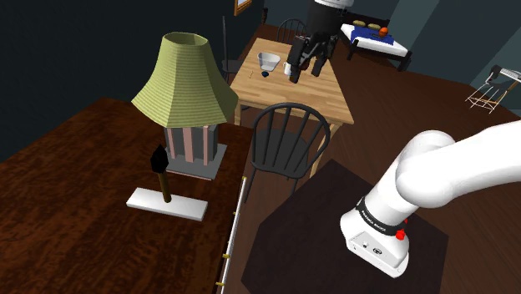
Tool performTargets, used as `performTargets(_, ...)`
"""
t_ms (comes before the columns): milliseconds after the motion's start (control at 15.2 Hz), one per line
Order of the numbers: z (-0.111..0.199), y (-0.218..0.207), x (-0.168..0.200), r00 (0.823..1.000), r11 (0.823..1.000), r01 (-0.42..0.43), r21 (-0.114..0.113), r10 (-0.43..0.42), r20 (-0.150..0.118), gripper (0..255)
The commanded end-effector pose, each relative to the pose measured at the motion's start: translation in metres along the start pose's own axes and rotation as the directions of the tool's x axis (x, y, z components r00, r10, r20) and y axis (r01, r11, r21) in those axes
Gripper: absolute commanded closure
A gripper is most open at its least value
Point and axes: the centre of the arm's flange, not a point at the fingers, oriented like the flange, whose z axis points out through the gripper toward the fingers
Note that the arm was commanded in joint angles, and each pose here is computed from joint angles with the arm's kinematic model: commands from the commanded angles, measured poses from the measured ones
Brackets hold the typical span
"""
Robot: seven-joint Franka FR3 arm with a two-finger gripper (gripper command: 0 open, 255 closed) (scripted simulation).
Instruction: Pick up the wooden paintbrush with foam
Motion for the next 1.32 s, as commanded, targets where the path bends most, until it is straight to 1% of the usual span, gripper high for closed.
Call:
performTargets(0, 0.009, -0.023, 0.007, 1.0, 1.0, 0.011, 0.001, -0.011, 0.005, 0)
performTargets(594, 0.044, -0.133, 0.04, 0.998, 0.998, 0.064, 0.002, -0.064, 0.026, 0)
performTargets(1254, 0.084, -0.256, 0.069, 0.991, 0.993, 0.122, 0.004, -0.122, 0.05, 0)
